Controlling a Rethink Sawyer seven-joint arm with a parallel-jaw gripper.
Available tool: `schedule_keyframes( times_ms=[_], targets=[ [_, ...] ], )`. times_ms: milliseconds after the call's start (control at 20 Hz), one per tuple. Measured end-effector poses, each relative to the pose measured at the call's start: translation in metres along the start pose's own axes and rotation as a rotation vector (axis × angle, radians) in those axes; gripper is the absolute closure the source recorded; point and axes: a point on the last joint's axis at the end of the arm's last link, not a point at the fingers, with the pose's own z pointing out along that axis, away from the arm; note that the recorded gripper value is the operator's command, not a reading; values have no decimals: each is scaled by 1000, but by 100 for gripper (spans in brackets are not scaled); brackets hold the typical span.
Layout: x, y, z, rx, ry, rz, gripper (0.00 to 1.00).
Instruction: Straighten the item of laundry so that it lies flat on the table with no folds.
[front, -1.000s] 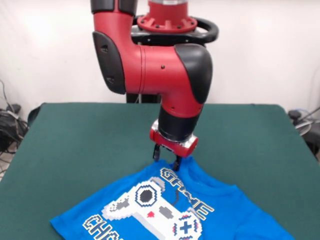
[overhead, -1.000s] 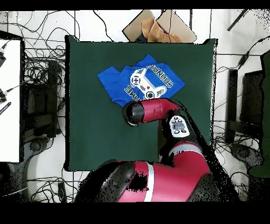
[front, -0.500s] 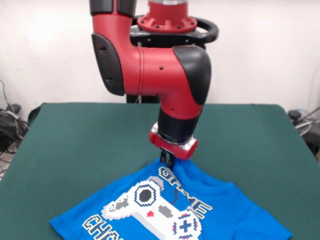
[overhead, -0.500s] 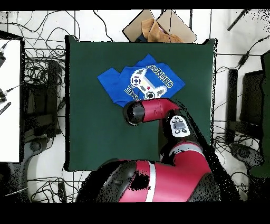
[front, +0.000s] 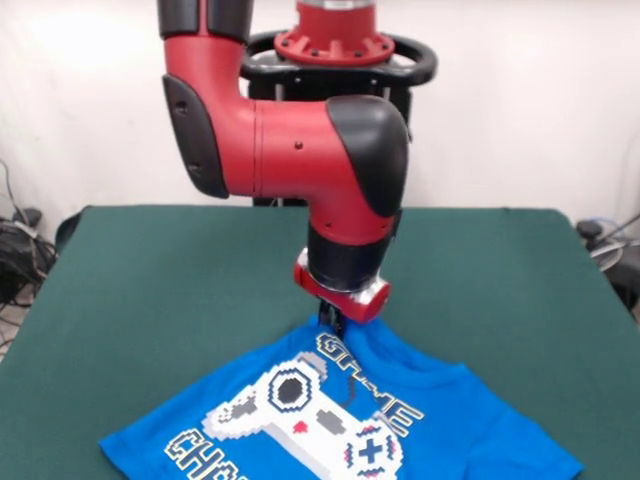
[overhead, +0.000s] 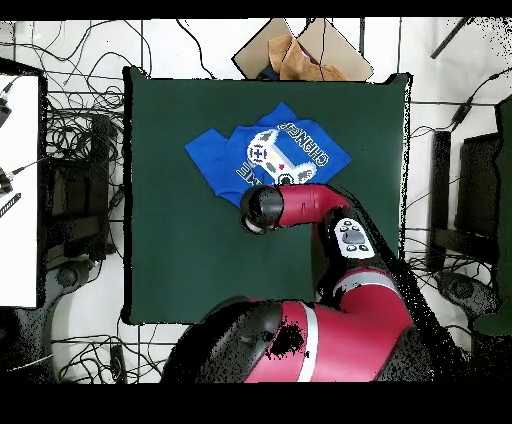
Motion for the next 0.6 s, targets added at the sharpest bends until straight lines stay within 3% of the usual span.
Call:
schedule_keyframes(
  times_ms=[450,600],
  targets=[
    [14,5,1,20,139,106,100],
    [28,8,2,66,189,129,100]
  ],
)
